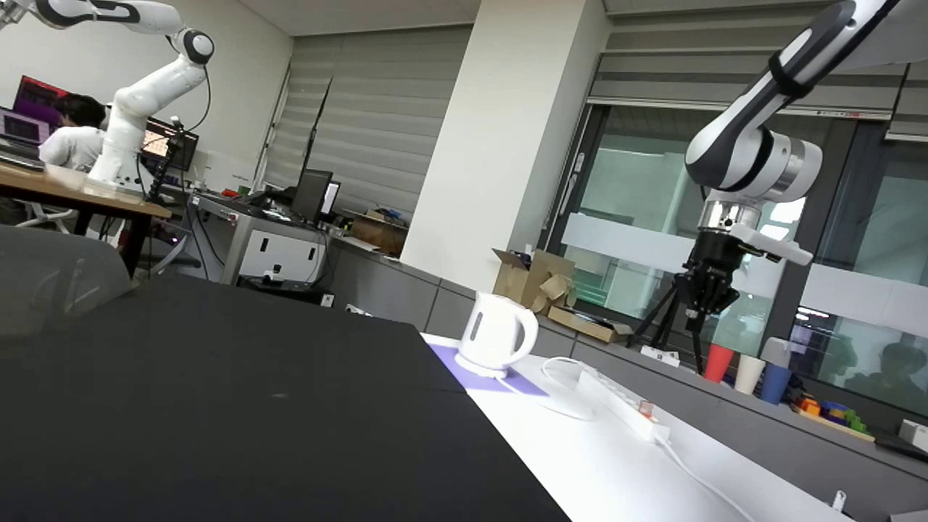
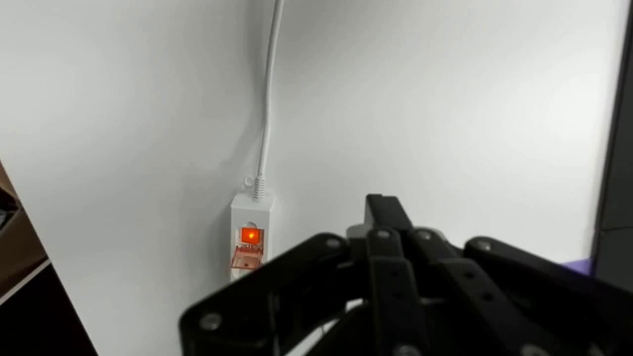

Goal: Push down on the first button from the right of the adaptor.

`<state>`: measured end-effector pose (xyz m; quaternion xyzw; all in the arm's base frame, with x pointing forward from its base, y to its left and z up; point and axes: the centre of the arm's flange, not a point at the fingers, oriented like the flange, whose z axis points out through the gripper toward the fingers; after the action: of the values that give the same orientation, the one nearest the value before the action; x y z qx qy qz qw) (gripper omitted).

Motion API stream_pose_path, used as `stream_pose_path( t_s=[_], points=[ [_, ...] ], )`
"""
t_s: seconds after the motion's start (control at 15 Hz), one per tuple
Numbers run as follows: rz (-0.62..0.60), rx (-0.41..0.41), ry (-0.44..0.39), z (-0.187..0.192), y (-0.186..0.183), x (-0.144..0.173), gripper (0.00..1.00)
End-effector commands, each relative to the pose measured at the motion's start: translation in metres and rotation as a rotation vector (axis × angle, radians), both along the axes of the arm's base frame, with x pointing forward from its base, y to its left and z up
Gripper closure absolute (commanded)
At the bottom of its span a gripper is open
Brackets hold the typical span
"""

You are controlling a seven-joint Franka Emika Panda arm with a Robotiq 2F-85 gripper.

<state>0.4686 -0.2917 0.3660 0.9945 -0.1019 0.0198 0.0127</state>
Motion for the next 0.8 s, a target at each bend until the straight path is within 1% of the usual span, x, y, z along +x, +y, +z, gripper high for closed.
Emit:
stream_pose_path(
  t_s=[0.0,0.13,0.33,0.47,0.73],
  points=[
    [-0.052,0.019,-0.076,-0.04,-0.032,0.001,1.0],
    [-0.068,0.03,-0.113,-0.063,-0.048,0.006,1.0],
    [-0.086,0.032,-0.138,-0.096,-0.067,0.02,1.0],
    [-0.097,0.033,-0.14,-0.113,-0.078,0.032,1.0],
    [-0.109,0.008,-0.121,-0.139,-0.104,0.069,1.0]
  ],
)
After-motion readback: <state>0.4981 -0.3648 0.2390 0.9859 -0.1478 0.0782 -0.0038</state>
